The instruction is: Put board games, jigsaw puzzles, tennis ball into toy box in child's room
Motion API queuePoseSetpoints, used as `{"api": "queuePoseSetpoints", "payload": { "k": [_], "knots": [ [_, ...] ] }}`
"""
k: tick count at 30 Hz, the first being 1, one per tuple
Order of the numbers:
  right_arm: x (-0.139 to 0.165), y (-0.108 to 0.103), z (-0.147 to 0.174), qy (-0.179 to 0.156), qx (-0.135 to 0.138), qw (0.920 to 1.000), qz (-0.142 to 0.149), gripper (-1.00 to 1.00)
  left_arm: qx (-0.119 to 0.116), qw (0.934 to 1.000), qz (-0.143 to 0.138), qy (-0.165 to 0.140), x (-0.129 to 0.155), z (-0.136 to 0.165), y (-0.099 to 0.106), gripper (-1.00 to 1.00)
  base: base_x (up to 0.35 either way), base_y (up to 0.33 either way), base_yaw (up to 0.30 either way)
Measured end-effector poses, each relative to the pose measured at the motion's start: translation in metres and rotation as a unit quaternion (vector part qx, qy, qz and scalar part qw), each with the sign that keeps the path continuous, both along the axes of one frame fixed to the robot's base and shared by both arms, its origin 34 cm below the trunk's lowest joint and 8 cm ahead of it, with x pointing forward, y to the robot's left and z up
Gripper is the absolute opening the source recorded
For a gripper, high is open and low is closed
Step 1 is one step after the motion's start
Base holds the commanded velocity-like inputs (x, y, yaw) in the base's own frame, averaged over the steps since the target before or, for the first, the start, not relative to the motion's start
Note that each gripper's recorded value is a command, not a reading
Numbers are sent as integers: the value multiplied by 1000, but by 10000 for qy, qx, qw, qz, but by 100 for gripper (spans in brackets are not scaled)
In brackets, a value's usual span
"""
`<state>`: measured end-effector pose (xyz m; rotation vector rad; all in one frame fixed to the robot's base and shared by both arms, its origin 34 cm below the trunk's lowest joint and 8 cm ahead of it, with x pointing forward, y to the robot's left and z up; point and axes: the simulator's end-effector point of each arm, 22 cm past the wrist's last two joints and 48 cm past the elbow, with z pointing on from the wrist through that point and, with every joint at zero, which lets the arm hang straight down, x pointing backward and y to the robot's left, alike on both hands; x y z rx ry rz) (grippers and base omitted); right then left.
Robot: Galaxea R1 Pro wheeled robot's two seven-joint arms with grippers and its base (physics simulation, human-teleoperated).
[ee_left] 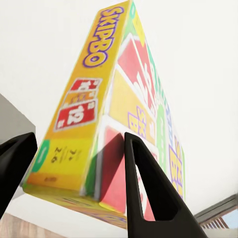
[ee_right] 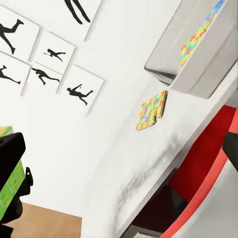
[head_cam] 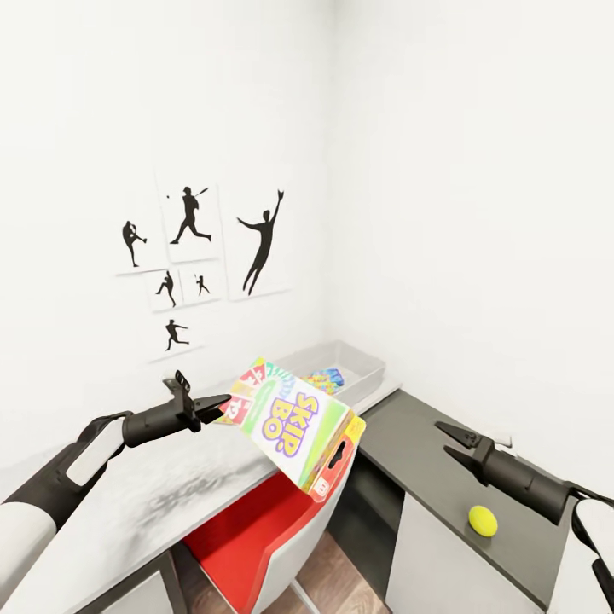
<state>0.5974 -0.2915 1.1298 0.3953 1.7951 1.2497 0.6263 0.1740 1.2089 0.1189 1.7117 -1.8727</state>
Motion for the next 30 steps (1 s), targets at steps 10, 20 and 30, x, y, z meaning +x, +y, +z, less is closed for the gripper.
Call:
{"api": "queuePoseSetpoints", "payload": {
  "k": [10,20,30],
  "knots": [
    [0,6,1,-18,30,10000,34,100,11,10000,13,-5,0,0,2,-100,168,20,-8],
    [0,8,1,-23,36,10000,39,100,5,10000,12,-2,0,0,2,-100,62,5,0],
    [1,7,-1,-18,6,10000,-7,100,8,10000,14,-5,0,0,2,-100,151,0,0]
  ]
}}
